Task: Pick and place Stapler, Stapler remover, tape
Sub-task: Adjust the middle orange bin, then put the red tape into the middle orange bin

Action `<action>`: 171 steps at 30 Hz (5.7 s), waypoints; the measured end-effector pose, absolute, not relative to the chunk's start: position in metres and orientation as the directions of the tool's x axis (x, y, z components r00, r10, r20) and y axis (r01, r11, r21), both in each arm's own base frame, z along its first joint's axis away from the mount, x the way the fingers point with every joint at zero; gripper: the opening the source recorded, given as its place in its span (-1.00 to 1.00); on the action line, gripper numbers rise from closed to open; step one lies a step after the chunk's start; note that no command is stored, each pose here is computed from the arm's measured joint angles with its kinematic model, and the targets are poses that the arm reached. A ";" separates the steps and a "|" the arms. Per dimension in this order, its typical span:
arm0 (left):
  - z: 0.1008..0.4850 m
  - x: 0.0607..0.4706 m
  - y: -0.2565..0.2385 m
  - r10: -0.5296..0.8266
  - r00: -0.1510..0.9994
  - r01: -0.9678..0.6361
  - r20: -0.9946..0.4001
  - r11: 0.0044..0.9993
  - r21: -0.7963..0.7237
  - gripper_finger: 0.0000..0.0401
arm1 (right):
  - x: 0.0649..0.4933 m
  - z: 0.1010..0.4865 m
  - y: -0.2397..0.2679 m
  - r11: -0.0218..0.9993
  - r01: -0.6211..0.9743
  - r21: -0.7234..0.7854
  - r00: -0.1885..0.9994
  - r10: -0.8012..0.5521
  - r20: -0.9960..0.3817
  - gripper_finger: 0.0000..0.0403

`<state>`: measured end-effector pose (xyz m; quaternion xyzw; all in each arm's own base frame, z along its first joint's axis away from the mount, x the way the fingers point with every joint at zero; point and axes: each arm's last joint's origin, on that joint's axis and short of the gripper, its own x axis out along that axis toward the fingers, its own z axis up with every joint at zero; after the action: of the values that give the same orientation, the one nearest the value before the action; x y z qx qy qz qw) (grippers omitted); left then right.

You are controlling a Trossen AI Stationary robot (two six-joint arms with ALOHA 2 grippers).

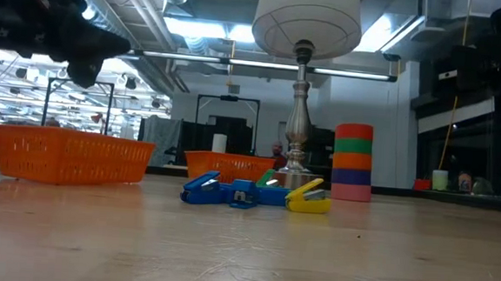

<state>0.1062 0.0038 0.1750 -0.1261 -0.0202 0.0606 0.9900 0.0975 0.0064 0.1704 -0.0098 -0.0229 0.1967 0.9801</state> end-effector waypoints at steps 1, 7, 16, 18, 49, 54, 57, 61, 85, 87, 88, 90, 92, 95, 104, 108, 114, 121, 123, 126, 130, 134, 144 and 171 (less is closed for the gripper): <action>0.178 0.107 0.003 0.116 0.993 -0.105 0.028 0.961 -0.254 -0.83 | 0.097 0.170 0.006 0.922 -0.385 -0.028 0.922 0.386 0.041 -0.36; 0.194 0.115 0.003 0.110 0.985 -0.145 -0.134 0.948 -0.285 -0.63 | 0.097 0.170 0.006 0.922 -0.385 -0.028 0.922 0.386 0.041 -0.36; 0.216 0.168 -0.010 0.023 0.813 -0.163 -0.582 0.969 -0.188 -0.64 | 0.097 0.170 0.006 0.922 -0.385 -0.028 0.922 0.386 0.041 -0.36; 0.222 0.183 -0.015 -0.004 0.755 -0.128 -0.656 0.980 -0.154 -0.66 | 0.097 0.170 0.006 0.922 -0.385 -0.028 0.922 0.386 0.041 -0.36; 0.174 0.261 -0.034 0.061 -0.126 -0.089 -0.990 0.993 0.072 -0.99 | 0.097 0.170 0.006 0.922 -0.385 -0.029 0.922 0.386 0.041 -0.36; 0.160 0.268 -0.035 0.064 -0.151 -0.034 -0.987 0.997 0.070 -0.99 | 0.097 0.170 0.006 0.922 -0.385 -0.029 0.922 0.386 0.041 -0.36; 0.154 0.274 -0.036 0.055 -0.117 -0.012 -0.992 0.998 0.057 -0.99 | 0.097 0.170 0.006 0.922 -0.385 -0.029 0.922 0.386 0.041 -0.36; 0.149 0.283 -0.038 0.039 -0.052 0.018 -0.998 0.999 0.038 -0.98 | 0.097 0.170 0.006 0.922 -0.385 -0.029 0.922 0.386 0.041 -0.36; 0.158 0.341 -0.023 0.099 0.505 0.065 -0.857 0.986 0.152 -0.99 | 0.097 0.171 0.006 0.922 -0.385 -0.029 0.922 0.386 0.041 -0.36; 0.161 0.345 -0.018 0.105 0.551 0.062 -0.828 0.984 0.167 -0.99 | 0.097 0.171 0.006 0.922 -0.385 -0.029 0.922 0.386 0.041 -0.36; 0.162 0.348 -0.015 0.108 0.571 0.060 -0.814 0.983 0.173 -0.99 | 0.097 0.171 0.006 0.922 -0.385 -0.029 0.922 0.386 0.041 -0.36; 0.165 0.351 -0.009 0.116 0.606 0.051 -0.787 0.982 0.184 -0.97 | 0.097 0.171 0.006 0.922 -0.385 -0.029 0.922 0.386 0.041 -0.36; 0.167 0.354 -0.003 0.129 0.629 0.036 -0.767 0.980 0.194 -0.96 | 0.097 0.170 0.006 0.922 -0.385 -0.029 0.922 0.386 0.041 -0.36; 0.170 0.357 0.008 0.149 0.660 -0.008 -0.736 0.981 0.192 -0.97 | 0.097 0.171 0.006 0.922 -0.385 -0.029 0.922 0.386 0.041 -0.36; 0.194 0.371 0.021 0.172 0.733 -0.052 -0.658 0.979 0.198 -0.87 | 0.097 0.170 0.006 0.922 -0.385 -0.029 0.922 0.386 0.041 -0.36; 0.208 0.379 0.025 0.209 0.757 -0.081 -0.619 0.970 0.229 -0.72 | 0.097 0.171 0.006 0.922 -0.385 -0.029 0.922 0.386 0.041 -0.36; 0.221 0.388 0.028 0.258 0.821 -0.129 -0.510 0.953 0.274 -0.53 | 0.097 0.171 0.006 0.922 -0.385 -0.029 0.922 0.386 0.041 -0.36; 0.228 0.398 0.030 0.266 0.888 -0.147 -0.375 0.937 0.317 -0.33 | 0.097 0.171 0.006 0.922 -0.385 -0.029 0.922 0.386 0.041 -0.36; 0.230 0.401 0.032 0.272 0.903 -0.176 -0.333 0.940 0.293 -0.27 | 0.097 0.171 0.006 0.922 -0.385 -0.029 0.922 0.386 0.042 -0.36; 0.228 0.408 0.037 0.282 0.905 -0.199 -0.318 0.942 0.270 -0.21 | 0.097 0.171 0.006 0.922 -0.385 -0.029 0.922 0.386 0.042 -0.36; 0.228 0.435 0.038 0.283 0.896 -0.173 -0.342 0.933 0.316 -0.17 | 0.097 0.171 0.006 0.922 -0.385 -0.029 0.922 0.386 0.042 -0.36; 0.231 0.461 0.040 0.321 0.865 -0.182 -0.385 0.917 0.356 -0.17 | 0.097 0.171 0.006 0.922 -0.385 -0.030 0.921 0.386 0.043 -0.36; 0.235 0.490 0.053 0.269 0.861 -0.128 -0.431 0.936 0.329 -0.18 | 0.097 0.171 0.006 0.922 -0.385 -0.030 0.921 0.386 0.043 -0.36; 0.208 0.487 0.084 0.174 0.816 -0.086 -0.551 0.980 0.182 -0.23 | 0.097 0.171 0.006 0.922 -0.385 -0.029 0.921 0.386 0.042 -0.36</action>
<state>0.4867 0.0839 0.2081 0.0743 0.2954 0.0683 0.9500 0.0974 0.0064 0.1706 -0.0102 -0.0235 0.1967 0.9801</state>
